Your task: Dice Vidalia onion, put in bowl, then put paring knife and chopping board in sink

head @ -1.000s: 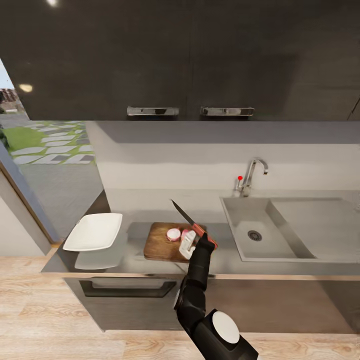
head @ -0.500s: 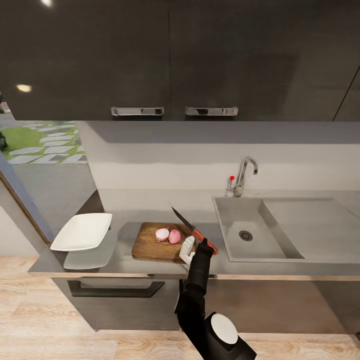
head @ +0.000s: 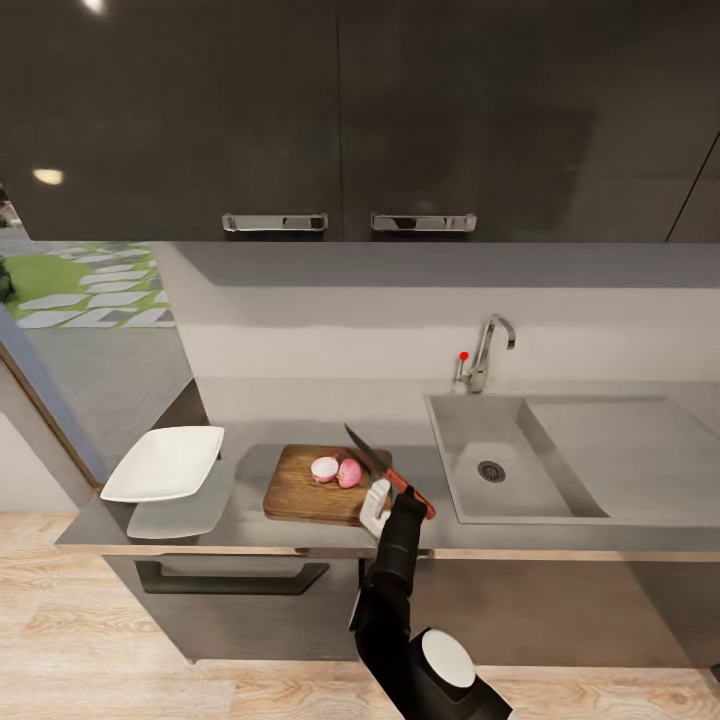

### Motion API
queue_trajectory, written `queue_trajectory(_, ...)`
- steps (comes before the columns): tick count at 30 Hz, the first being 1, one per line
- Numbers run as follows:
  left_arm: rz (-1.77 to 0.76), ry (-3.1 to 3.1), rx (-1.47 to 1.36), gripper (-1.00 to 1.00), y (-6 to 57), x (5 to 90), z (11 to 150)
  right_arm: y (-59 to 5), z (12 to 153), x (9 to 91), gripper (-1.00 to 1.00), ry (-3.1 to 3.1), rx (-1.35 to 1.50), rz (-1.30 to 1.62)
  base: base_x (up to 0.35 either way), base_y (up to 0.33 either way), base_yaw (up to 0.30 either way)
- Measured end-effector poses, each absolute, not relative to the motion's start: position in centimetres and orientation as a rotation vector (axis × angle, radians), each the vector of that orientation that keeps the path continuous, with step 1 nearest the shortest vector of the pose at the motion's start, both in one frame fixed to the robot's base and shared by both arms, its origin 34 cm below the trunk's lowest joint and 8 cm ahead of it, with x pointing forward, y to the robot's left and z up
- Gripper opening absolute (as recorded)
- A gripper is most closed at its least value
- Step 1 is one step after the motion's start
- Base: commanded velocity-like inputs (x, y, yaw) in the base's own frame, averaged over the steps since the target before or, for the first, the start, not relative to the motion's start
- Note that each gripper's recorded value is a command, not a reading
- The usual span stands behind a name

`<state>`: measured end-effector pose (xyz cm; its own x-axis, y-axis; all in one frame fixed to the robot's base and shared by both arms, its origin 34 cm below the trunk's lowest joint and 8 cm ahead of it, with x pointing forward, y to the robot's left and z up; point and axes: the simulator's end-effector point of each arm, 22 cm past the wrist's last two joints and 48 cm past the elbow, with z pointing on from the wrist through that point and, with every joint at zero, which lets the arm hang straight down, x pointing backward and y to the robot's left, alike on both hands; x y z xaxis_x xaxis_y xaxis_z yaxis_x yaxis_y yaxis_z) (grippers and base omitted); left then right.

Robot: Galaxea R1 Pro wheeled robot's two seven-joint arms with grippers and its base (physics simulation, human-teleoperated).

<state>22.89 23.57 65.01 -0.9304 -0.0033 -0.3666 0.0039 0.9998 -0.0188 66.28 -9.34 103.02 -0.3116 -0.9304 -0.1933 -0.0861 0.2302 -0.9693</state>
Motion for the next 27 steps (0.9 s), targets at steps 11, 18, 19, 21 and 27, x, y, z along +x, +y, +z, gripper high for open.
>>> queue_trajectory(11,-0.027,2.766,0.0,1.0,23.6,22.9,65.0,-9.4,102.3,66.1,-1.0,1.623,-0.99,-1.203,0.024,0.003,0.0)
queue_trajectory(18,-0.027,2.766,0.0,1.0,23.6,22.9,65.0,-9.4,101.4,66.1,-1.0,1.626,-1.016,-1.206,0.003,0.063,0.0)
queue_trajectory(19,-0.027,2.766,0.0,1.0,23.6,22.9,65.0,-9.3,101.3,66.1,-1.0,1.623,-1.017,-1.202,0.0,0.014,0.0)
queue_trajectory(21,-0.027,2.766,0.0,1.0,23.6,22.9,65.0,-9.2,101.2,66.1,-1.0,1.62,-1.022,-1.194,0.0,0.006,0.0)
queue_trajectory(27,-0.027,2.766,0.0,1.0,23.6,22.9,65.0,-9.1,101.0,66.1,-1.0,1.62,-1.028,-1.195,0.0,0.033,0.0)
